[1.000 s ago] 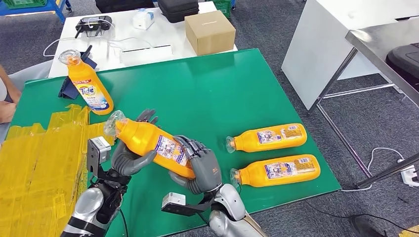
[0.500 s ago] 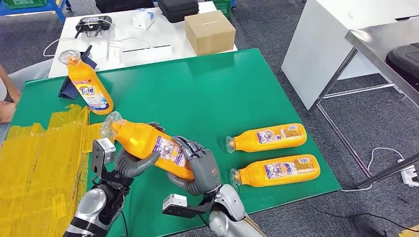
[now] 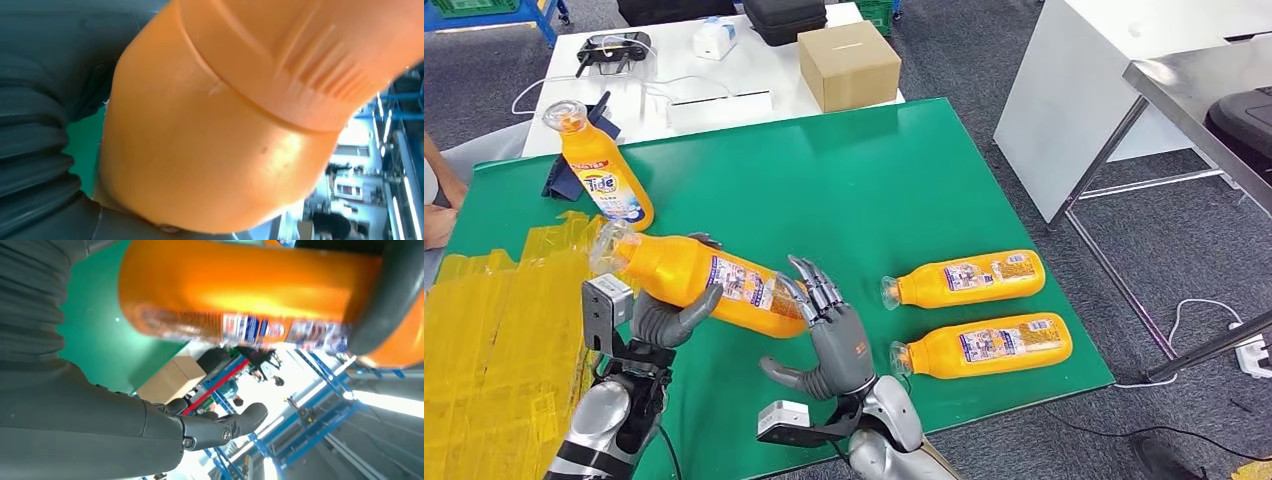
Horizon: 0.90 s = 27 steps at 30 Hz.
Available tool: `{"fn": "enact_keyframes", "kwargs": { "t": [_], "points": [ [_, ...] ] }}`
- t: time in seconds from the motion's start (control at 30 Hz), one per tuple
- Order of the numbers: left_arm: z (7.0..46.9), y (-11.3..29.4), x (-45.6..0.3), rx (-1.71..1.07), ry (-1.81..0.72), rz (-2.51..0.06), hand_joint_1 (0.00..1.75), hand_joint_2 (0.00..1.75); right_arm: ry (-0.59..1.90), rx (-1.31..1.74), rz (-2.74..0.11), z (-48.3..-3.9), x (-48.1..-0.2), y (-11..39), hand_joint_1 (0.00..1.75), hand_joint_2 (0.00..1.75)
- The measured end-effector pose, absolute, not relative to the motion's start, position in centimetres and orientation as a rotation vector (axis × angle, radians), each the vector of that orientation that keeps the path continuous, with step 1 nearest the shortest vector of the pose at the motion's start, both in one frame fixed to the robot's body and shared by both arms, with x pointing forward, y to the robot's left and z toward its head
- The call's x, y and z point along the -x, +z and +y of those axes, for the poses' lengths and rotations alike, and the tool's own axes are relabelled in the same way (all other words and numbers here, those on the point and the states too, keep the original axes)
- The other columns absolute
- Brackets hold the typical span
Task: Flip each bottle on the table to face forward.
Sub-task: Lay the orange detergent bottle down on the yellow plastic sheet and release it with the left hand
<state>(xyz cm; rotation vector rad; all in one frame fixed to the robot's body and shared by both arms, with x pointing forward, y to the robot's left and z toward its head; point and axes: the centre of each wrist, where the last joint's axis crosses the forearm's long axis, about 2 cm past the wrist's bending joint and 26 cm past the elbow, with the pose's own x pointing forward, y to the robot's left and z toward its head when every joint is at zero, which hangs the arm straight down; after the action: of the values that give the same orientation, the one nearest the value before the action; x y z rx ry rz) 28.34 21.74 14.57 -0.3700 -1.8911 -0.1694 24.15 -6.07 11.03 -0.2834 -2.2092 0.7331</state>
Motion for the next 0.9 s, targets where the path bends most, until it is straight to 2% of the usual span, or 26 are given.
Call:
{"fn": "enact_keyframes", "kwargs": {
  "t": [0.07,0.13,0.27,0.43,0.6,0.9],
  "points": [
    [22.0,14.7,-28.3,0.298,-0.176,-1.911,1.75,1.75,0.710,0.277,-2.215,-6.2,-24.0,11.2,0.00,0.00],
    [22.4,14.8,-28.3,0.104,-0.214,-1.953,1.75,1.75,0.658,0.255,-2.215,-6.4,-23.7,11.6,0.00,0.00],
    [23.9,15.6,-28.3,-0.487,-0.367,-2.022,1.75,1.75,0.515,0.217,-2.253,-7.6,-22.9,13.3,0.00,1.75],
    [25.4,16.3,-28.2,-1.135,-0.657,-1.913,1.75,1.75,0.349,0.259,-2.349,-9.7,-21.7,16.2,0.00,1.75],
    [26.5,16.1,-28.3,-1.519,-0.890,-1.679,1.75,1.75,0.231,0.337,-2.422,-11.4,-21.0,18.3,0.00,1.75],
    [28.3,15.6,-28.8,-1.640,-0.958,-1.495,1.75,1.75,0.148,0.423,-2.474,-13.1,-20.6,20.0,0.00,1.75]
  ]
}}
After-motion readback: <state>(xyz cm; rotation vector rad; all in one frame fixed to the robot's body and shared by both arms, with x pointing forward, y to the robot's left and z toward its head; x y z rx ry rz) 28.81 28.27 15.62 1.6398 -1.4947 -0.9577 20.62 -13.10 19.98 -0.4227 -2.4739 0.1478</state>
